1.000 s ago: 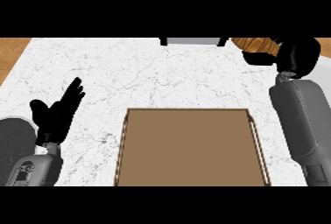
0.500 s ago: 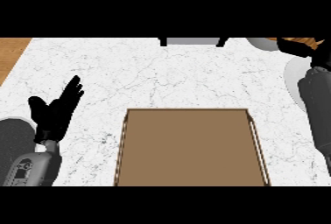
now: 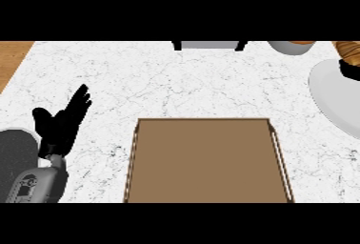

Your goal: Pick the croissant from the tray and place it in the plate

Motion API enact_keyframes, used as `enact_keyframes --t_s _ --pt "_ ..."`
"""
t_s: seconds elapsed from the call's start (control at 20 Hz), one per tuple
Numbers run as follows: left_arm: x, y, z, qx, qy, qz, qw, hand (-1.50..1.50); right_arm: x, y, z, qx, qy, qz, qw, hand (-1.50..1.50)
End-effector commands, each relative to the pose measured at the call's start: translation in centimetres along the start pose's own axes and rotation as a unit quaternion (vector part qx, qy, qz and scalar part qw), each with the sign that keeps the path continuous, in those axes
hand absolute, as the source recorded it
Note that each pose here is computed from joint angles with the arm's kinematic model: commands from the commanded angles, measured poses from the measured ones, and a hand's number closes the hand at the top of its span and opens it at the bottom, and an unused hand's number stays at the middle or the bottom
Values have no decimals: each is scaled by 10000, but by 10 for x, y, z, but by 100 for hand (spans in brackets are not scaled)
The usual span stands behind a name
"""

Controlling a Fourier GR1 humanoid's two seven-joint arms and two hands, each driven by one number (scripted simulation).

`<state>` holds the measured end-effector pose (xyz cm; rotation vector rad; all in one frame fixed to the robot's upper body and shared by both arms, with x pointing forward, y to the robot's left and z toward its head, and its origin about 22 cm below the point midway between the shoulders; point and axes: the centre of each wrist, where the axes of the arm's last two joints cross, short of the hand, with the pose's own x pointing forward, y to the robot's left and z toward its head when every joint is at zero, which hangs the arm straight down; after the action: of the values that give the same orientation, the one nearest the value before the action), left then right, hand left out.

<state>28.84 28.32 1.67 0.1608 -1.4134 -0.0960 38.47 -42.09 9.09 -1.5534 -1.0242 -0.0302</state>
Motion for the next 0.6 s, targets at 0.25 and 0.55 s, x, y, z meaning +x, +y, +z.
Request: enact_keyframes --t_s 0.25,0.55 --pt "9 -7 0 -8 -86 -36 10000 0 -51 -18 -29 1268 790 -510 9875 150" --pt "16 -8 -2 -99 -47 -44 9999 0 -80 -9 -20 1264 66 -522 9906 -150"
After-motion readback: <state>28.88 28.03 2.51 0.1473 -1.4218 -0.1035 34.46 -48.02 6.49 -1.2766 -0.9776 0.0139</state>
